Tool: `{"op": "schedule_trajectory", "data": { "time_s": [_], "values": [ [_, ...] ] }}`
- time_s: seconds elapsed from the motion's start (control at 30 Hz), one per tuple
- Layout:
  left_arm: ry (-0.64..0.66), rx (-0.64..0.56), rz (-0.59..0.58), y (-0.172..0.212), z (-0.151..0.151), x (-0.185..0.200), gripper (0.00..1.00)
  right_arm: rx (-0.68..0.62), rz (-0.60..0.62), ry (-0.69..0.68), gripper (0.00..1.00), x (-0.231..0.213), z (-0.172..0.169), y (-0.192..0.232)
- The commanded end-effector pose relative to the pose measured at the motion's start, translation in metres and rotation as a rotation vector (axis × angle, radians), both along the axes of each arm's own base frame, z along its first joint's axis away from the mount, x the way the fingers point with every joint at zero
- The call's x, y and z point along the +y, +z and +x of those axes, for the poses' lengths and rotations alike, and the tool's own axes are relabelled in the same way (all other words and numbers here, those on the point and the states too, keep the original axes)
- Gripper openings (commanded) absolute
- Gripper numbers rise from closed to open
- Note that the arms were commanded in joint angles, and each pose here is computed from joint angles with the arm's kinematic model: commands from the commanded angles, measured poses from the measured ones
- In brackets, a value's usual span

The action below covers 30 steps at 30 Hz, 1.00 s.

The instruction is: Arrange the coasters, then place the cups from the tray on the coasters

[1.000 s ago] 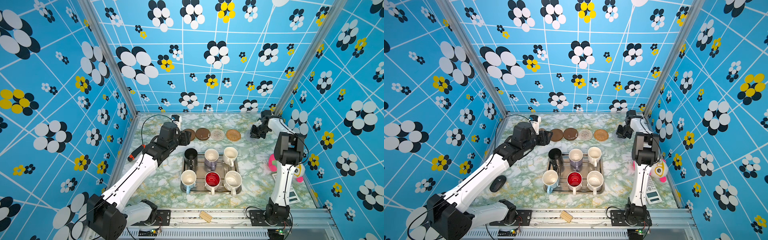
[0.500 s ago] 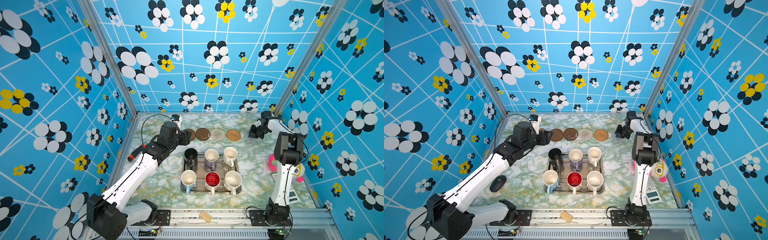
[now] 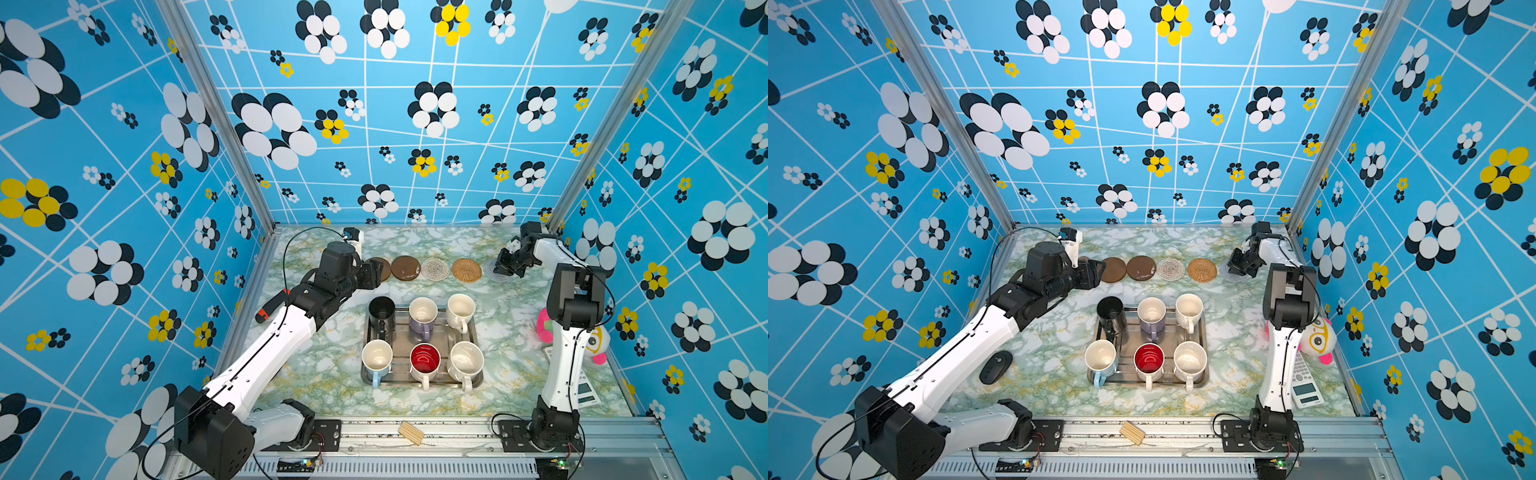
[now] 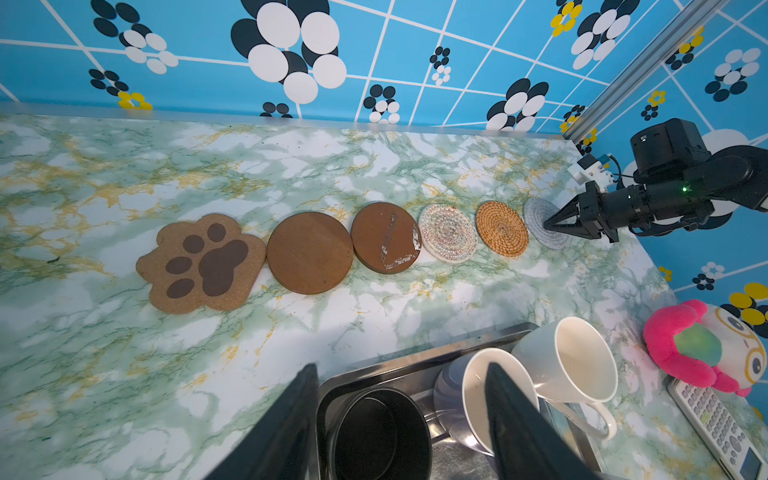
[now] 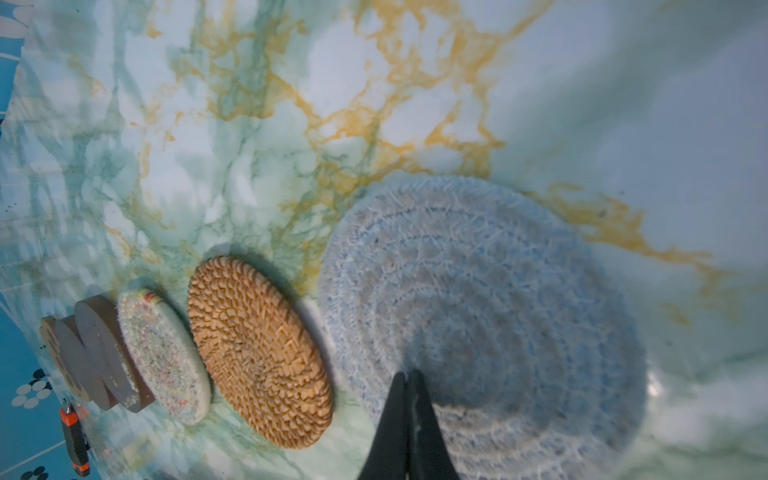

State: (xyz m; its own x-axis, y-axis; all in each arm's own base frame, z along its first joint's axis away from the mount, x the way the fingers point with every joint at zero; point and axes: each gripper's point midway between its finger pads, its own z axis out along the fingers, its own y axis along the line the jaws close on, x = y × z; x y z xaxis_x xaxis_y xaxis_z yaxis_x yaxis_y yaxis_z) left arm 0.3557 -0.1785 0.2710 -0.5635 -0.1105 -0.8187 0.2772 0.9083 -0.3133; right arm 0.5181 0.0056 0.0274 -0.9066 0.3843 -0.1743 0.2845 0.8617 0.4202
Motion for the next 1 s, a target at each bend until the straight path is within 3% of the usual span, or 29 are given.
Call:
{"op": "schedule_trajectory", "data": {
  "time_s": [0.0,0.57,0.97],
  "values": [
    [0.005,0.0,0.001,0.004,0.003,0.001,0.65,0.076,0.008,0.001,0.06,0.008,-0.009,-0.027],
    [0.01,-0.002,0.004,0.005,0.0,0.003,0.65,0.066,0.003,0.004,0.06,0.012,-0.005,-0.024],
    [0.011,-0.038,-0.017,0.018,-0.005,0.006,0.65,-0.074,-0.034,-0.011,0.08,0.007,0.005,0.045]
  ]
}}
